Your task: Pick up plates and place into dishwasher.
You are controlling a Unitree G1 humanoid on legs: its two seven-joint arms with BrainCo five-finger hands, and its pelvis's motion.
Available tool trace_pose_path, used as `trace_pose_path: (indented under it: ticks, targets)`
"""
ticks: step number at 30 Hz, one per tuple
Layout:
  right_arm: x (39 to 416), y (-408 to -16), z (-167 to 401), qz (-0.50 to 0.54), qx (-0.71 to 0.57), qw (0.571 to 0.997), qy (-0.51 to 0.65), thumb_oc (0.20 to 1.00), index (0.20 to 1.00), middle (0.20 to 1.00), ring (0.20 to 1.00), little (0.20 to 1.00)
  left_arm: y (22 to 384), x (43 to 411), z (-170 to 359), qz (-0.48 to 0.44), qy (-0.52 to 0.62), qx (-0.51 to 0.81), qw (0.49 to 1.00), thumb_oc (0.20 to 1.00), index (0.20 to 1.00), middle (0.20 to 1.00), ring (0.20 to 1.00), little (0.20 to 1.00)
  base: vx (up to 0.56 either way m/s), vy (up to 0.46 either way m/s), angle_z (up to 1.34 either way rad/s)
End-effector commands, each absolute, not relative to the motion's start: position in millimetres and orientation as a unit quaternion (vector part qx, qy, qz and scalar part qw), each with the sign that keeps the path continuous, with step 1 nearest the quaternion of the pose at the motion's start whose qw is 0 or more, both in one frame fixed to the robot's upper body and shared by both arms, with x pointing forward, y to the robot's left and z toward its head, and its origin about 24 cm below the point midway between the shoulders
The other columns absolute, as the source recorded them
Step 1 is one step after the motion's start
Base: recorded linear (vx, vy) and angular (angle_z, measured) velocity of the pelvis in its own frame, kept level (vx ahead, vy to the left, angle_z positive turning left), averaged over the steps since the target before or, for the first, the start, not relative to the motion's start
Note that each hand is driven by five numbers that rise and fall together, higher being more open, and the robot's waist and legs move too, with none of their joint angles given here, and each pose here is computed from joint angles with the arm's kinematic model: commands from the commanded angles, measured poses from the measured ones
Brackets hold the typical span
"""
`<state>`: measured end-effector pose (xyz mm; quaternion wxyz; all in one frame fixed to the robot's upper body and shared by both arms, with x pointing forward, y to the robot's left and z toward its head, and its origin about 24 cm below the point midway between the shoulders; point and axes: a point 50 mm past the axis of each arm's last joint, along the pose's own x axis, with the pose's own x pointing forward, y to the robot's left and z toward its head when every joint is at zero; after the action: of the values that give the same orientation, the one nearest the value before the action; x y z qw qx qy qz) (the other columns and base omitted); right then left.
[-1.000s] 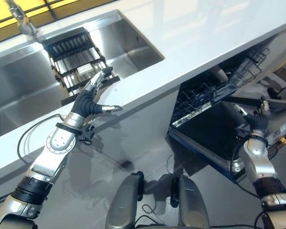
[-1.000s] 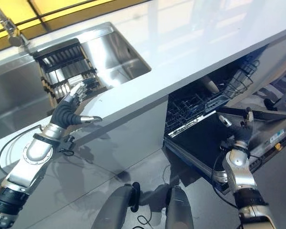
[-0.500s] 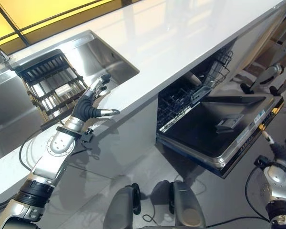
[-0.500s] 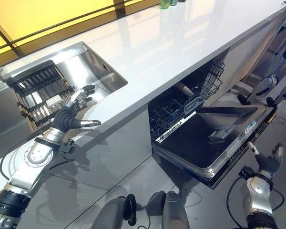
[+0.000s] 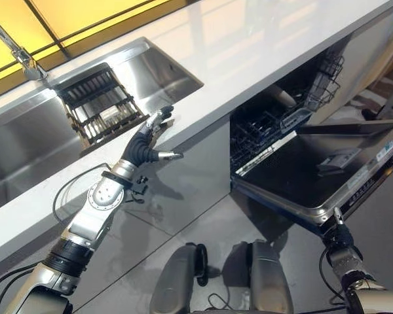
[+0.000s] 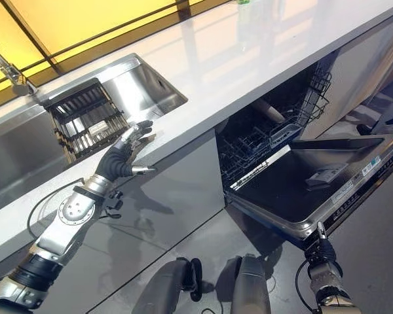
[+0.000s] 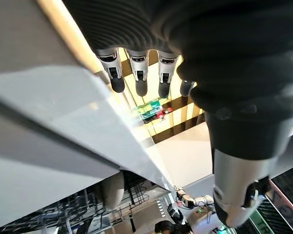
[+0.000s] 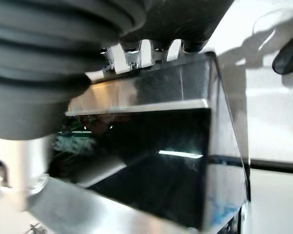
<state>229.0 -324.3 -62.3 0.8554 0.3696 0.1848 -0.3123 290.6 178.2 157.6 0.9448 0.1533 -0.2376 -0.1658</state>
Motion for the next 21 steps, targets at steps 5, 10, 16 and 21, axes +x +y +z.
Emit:
trace_pose_path:
  ticks: [5, 10, 16, 21]
  targets:
    - [343, -235, 36, 0.057, 0.49, 0.869, 0.03, 1.0, 1.0, 1.0, 1.0, 1.0, 176, 283, 170, -0.181, -0.291, 0.125, 0.931, 1.0, 1.0, 1.0, 1.0, 1.0, -0.05, -0.037, -0.07]
    - [369, -215, 104, 0.182, 0.493, 0.848, -0.067, 1.0, 1.0, 1.0, 1.0, 1.0, 184, 282, 169, -0.189, -0.284, 0.126, 0.932, 1.0, 1.0, 1.0, 1.0, 1.0, 0.0, -0.047, -0.03]
    - [384, -213, 166, 0.231, 0.479, 0.834, -0.149, 1.0, 1.0, 1.0, 1.0, 1.0, 188, 283, 174, -0.201, -0.275, 0.133, 0.931, 1.0, 1.0, 1.0, 1.0, 1.0, 0.04, -0.067, -0.21]
    - [387, -226, 191, 0.216, 0.452, 0.845, -0.189, 1.0, 1.0, 1.0, 1.0, 1.0, 193, 284, 176, -0.201, -0.27, 0.142, 0.931, 1.0, 1.0, 1.0, 1.0, 1.0, 0.05, -0.043, 0.4]
